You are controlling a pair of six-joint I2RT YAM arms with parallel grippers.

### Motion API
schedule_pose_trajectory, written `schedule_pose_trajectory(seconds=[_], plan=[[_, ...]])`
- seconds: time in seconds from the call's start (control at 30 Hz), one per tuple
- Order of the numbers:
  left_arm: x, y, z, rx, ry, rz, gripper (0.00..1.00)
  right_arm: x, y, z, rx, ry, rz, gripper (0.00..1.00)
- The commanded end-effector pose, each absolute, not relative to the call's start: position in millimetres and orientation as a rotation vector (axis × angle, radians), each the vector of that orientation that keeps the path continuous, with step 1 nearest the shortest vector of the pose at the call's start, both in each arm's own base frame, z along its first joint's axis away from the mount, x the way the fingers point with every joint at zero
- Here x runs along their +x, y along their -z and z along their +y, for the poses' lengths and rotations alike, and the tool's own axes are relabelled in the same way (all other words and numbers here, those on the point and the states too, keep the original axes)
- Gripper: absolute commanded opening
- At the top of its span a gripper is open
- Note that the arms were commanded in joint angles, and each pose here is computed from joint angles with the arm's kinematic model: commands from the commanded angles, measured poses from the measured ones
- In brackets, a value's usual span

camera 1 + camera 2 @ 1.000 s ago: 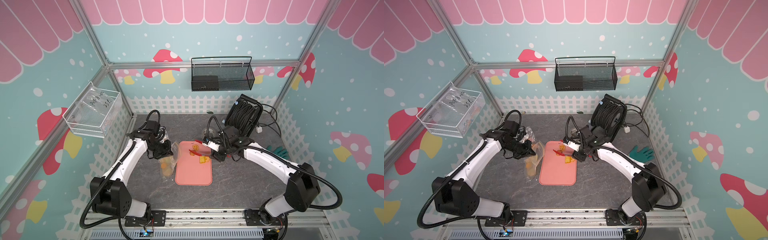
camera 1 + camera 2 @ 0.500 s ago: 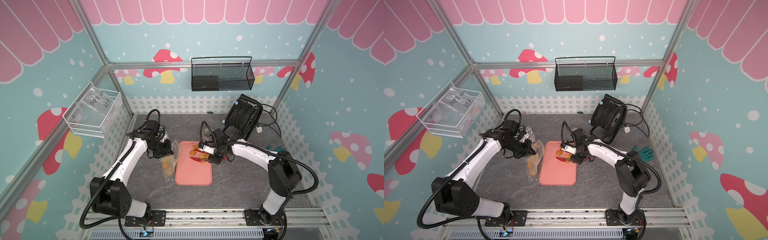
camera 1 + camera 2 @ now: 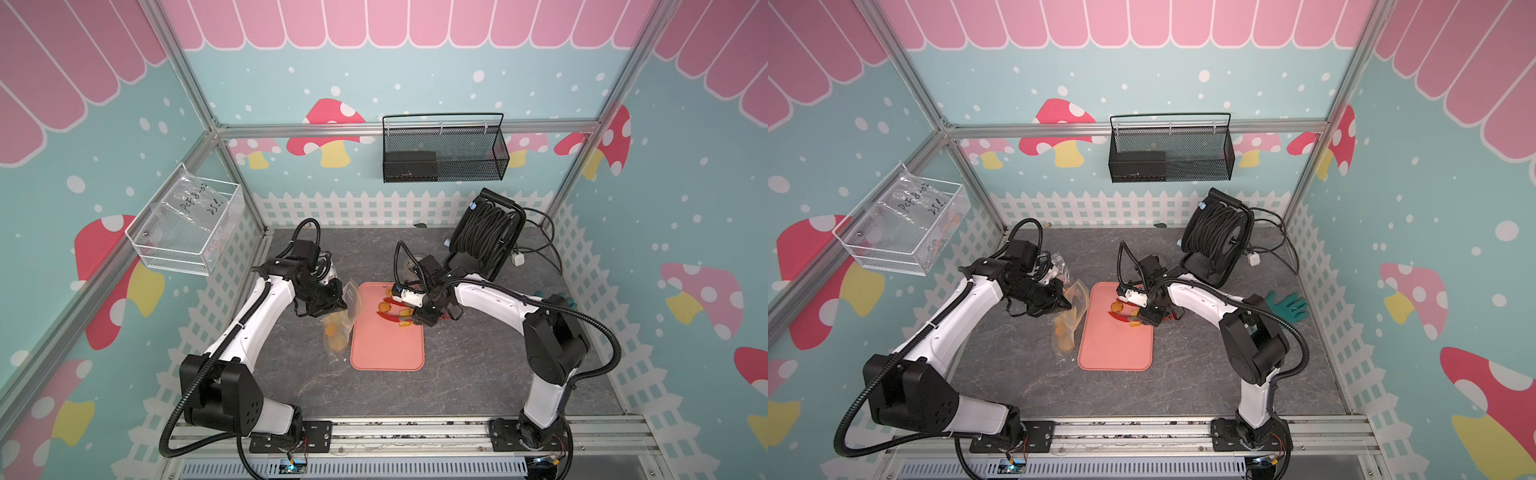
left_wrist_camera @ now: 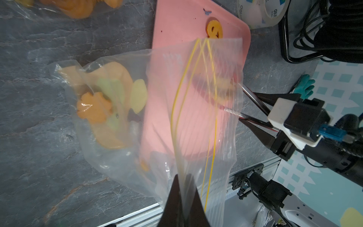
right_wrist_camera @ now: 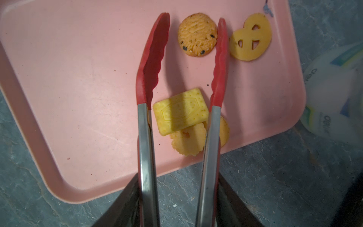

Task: Put the cookies into a resealable bag to prevent moisture
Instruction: Pick up the cookie from the tray.

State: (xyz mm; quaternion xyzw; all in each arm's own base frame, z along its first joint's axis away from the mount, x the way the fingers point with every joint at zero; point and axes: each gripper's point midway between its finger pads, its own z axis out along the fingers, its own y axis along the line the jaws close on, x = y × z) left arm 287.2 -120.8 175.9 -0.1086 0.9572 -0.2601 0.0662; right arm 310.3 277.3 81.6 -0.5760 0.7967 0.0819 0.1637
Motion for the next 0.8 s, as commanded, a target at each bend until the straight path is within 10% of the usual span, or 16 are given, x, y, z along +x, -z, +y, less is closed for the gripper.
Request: schedule_pose_trajectory(seconds=[0.0, 0.77], plan=[[283.6, -172.6, -122.5, -0.294, 0.792, 2.906, 0.00, 307.2, -78.4, 280.4, -1.703, -0.223, 2.263, 0.52], [285.5, -170.7, -124.0, -0.269, 0.775, 2.939, 0.00, 274.2, -224.7, 306.2, -1.467, -0.590, 1.926, 0.39]])
